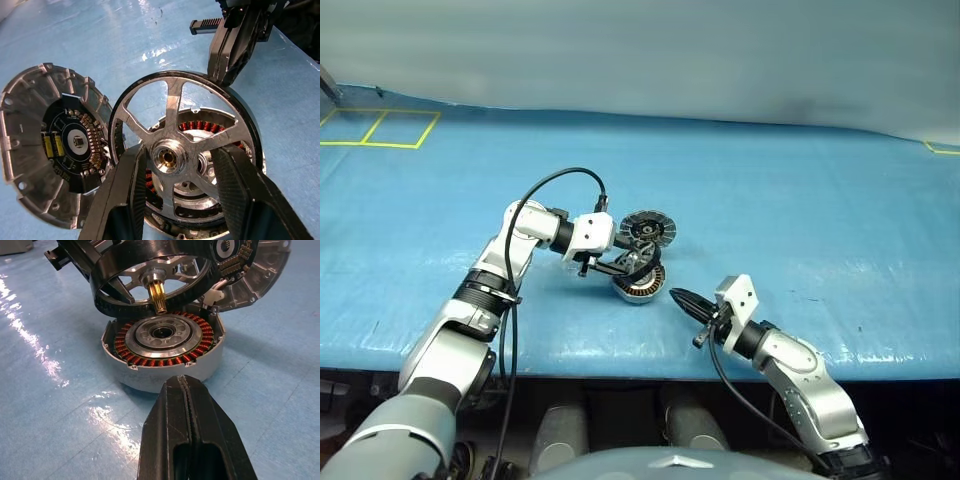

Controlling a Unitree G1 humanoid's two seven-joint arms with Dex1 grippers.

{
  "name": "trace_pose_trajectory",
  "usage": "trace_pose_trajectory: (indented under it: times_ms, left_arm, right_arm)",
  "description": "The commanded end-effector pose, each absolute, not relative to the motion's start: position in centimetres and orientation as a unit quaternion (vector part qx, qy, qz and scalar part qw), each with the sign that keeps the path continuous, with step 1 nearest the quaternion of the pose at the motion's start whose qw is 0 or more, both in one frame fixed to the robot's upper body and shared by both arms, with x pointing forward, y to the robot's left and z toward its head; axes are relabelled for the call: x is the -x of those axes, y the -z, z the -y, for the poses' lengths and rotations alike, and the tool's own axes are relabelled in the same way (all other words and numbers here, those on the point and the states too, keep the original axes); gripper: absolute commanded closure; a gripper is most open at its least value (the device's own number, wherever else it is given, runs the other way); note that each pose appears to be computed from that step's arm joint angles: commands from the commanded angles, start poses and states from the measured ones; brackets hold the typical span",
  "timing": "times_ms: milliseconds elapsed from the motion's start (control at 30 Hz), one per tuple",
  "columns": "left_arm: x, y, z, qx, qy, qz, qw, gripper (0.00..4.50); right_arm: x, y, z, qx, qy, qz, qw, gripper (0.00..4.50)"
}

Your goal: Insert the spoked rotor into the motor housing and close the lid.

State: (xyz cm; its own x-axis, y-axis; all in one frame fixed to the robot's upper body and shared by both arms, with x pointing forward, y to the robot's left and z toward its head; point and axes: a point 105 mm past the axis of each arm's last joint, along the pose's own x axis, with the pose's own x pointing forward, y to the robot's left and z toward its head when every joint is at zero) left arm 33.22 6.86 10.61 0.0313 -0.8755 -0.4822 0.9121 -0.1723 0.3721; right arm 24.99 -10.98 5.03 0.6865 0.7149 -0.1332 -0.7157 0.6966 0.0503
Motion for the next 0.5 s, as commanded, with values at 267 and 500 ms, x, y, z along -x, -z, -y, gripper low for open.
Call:
trace_pose_trajectory:
  times_ms: [267, 500]
  left_arm:
    - [-33.56, -11.45, -6.87, -0.343, 0.692, -0.015, 0.635, 2.8]
    - [-33.59, -11.44, -7.21, -0.345, 0.69, -0.018, 0.636, 2.8]
  right_arm:
    - [-25.25, -6.29, 11.24, 0.014, -0.377, -0.042, 0.925, 4.5]
    - [-25.29, -6.14, 11.19, 0.018, -0.376, -0.044, 0.926, 4.5]
